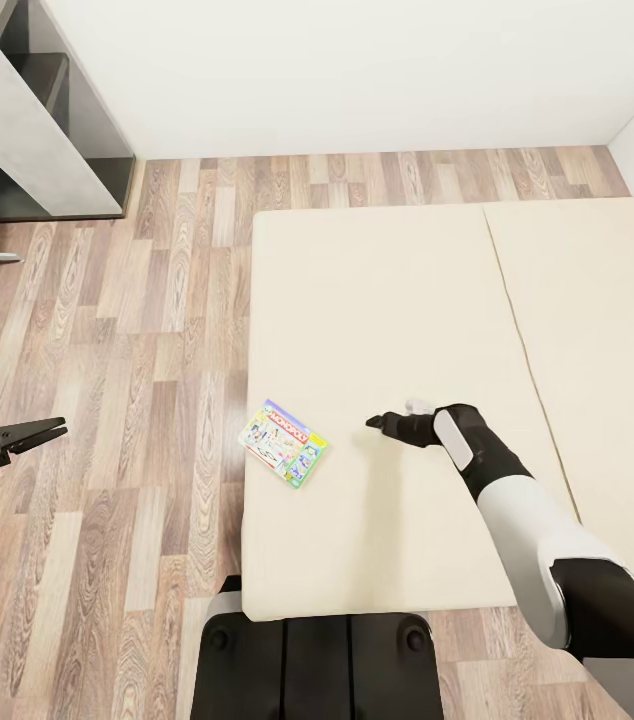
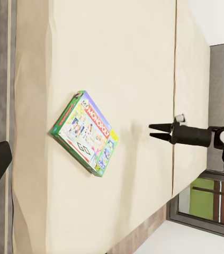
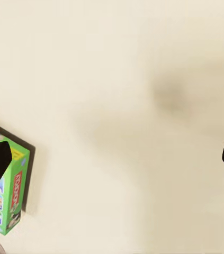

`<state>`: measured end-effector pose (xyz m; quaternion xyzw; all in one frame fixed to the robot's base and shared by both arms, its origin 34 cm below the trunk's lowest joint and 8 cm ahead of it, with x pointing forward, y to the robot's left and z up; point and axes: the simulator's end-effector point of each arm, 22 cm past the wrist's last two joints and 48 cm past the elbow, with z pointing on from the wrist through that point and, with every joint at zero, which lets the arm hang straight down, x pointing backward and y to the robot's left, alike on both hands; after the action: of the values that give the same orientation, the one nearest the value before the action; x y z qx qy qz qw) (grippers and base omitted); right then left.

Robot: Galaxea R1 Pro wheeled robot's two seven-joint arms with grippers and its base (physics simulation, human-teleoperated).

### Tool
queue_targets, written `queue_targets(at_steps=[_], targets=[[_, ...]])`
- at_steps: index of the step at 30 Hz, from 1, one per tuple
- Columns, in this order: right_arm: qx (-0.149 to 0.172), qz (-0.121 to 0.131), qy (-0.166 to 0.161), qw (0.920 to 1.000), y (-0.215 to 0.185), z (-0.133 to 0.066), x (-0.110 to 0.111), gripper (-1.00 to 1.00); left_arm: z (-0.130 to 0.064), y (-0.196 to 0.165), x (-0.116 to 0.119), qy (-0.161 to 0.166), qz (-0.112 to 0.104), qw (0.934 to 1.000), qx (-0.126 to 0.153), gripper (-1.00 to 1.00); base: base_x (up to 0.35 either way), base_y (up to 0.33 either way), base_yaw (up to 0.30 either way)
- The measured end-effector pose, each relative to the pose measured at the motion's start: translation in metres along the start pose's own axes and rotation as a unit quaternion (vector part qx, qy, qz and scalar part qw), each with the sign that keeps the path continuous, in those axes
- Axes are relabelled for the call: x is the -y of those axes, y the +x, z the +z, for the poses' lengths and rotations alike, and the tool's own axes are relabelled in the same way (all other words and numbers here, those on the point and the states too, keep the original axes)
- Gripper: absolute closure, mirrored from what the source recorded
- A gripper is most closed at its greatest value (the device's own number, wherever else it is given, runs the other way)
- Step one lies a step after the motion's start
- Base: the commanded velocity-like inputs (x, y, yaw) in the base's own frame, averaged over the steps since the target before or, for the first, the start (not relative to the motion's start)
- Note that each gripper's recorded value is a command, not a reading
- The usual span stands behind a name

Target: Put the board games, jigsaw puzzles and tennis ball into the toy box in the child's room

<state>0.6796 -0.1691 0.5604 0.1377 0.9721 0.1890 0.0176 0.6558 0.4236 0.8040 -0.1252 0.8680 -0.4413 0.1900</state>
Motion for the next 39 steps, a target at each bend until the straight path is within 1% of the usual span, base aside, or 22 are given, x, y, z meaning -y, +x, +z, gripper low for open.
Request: queue_targets(at_steps=[15, 39], targets=[[0.001, -0.001, -0.002, 1.0, 0.0002, 0.0007, -0.0039, -1.0, -0.0001, -0.0003, 0.0003, 0.001, 0.0, 1.0, 0.0, -1.0, 0.0, 0.054, 0.0], [-0.003, 0.0, 0.001, 1.0, 0.0035, 0.0024, -0.0023, -1.0, 0.0003, 0.0, 0.0004, 0.001, 0.0, 1.0, 0.0, -1.0, 0.0, 0.004, 0.0]])
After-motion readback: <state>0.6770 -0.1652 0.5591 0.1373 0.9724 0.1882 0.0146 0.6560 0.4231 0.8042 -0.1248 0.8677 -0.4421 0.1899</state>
